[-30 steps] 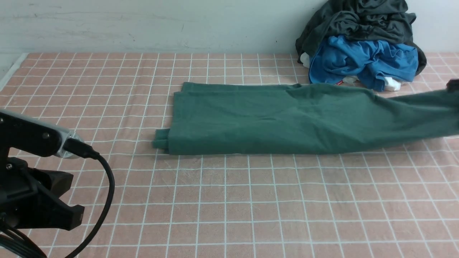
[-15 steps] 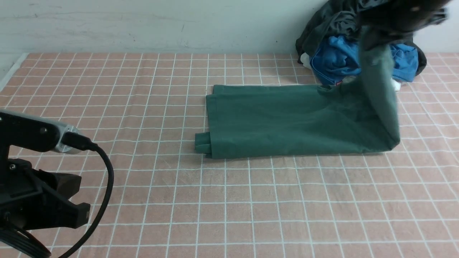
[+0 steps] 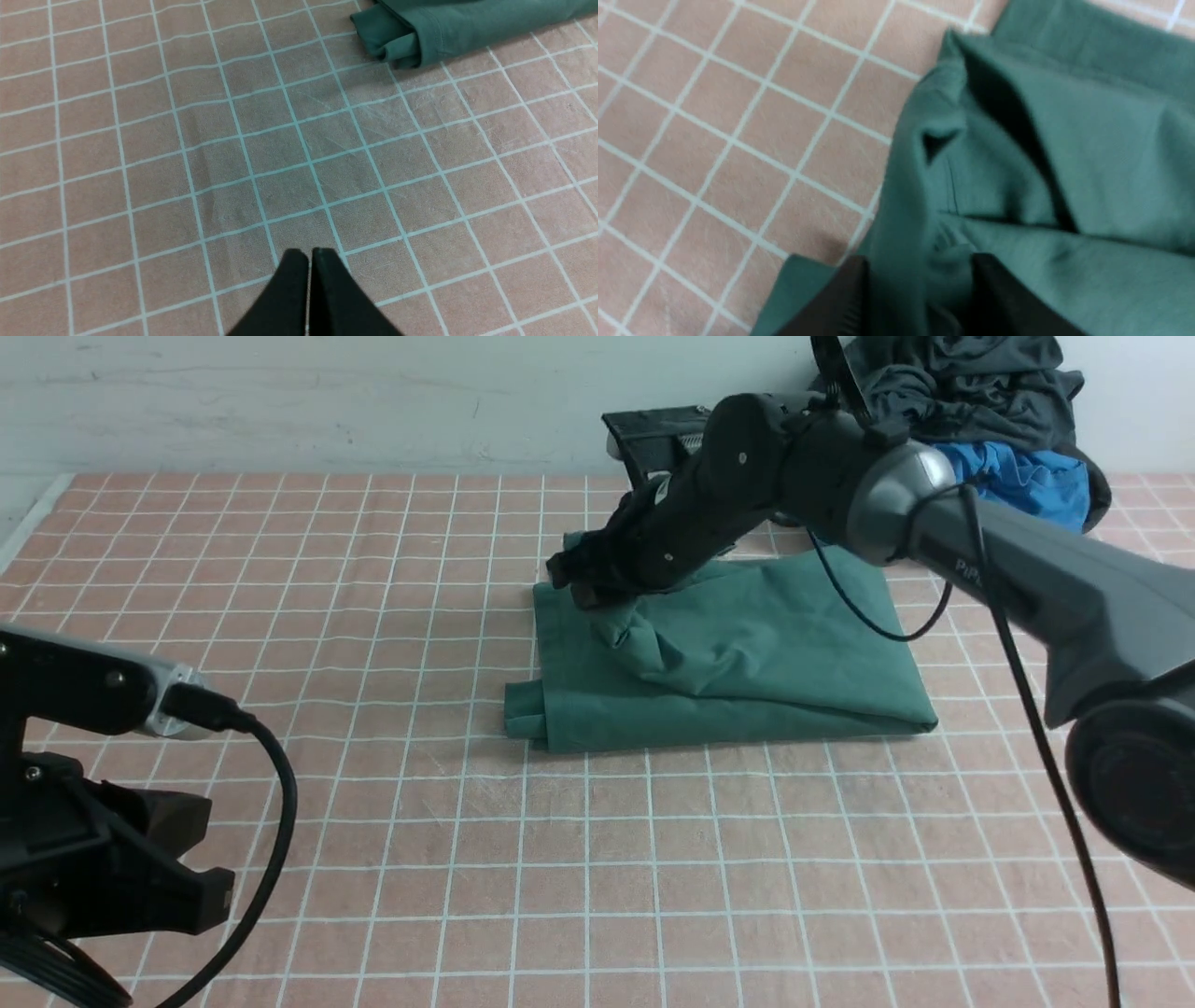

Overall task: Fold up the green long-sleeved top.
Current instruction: Use the right arm to drag the right edge of the fabric to the left and folds it over the left edge

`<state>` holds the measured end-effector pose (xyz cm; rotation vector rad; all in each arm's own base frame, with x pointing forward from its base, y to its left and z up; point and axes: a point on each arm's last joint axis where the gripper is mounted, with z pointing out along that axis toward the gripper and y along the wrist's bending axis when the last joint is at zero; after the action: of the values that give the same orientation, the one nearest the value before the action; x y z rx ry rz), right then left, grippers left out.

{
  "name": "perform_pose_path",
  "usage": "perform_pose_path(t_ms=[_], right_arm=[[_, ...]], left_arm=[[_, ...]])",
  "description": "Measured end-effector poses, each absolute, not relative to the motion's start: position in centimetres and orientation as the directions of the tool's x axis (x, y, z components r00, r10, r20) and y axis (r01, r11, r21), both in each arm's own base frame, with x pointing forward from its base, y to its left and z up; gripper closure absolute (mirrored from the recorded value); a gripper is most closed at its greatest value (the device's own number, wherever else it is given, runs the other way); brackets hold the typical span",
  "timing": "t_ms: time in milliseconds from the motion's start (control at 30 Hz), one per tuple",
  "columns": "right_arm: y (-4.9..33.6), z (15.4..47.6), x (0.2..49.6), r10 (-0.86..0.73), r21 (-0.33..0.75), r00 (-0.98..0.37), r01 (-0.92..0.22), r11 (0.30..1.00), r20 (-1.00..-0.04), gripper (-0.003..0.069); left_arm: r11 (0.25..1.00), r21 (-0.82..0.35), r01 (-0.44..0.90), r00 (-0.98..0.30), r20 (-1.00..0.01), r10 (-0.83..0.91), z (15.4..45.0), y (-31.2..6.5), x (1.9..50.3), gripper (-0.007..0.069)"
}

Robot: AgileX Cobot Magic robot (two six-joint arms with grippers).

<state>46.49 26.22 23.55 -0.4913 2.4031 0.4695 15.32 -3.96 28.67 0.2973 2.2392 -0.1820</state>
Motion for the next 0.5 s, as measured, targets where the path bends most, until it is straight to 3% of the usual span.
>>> perform_pose_path(t_ms=[33,167,300,433,500], right_arm=[[26.0,24.6,46.4,-0.229,0.195,-0.711,-0.461,0.866,-0.665,0.026],[25.1,27.7,45.9,-0.264,0.126,-0.653,-0.486,0.865,-0.71,0.0177],[24.2,28.4,45.6,-0.322,0.054,-0.649,-0.49,0.87,-0.689,0.0199],[24.3,24.6,46.0,-0.369,0.048,-0.726,-0.483,0.874,-0.58,0.0351],[25.4,21.3,46.0,-0.356,0.122,-0.781,-0.477,0.87,-0.512,0.0463]], left_arm=[[0.961,-0.029,0.275,-0.606,-0.781,0.15,28.8,-3.9,15.2,0.0628],[0.96,-0.018,0.28,-0.542,-0.828,0.142,30.2,-3.6,13.9,0.0628],[0.957,0.011,0.29,-0.452,-0.88,0.147,31.5,-3.3,12.3,0.0628],[0.951,0.066,0.301,-0.324,-0.931,0.167,32.7,-2.8,10.3,0.0628],[0.951,0.082,0.297,-0.272,-0.948,0.167,32.7,-2.6,9.6,0.0628]])
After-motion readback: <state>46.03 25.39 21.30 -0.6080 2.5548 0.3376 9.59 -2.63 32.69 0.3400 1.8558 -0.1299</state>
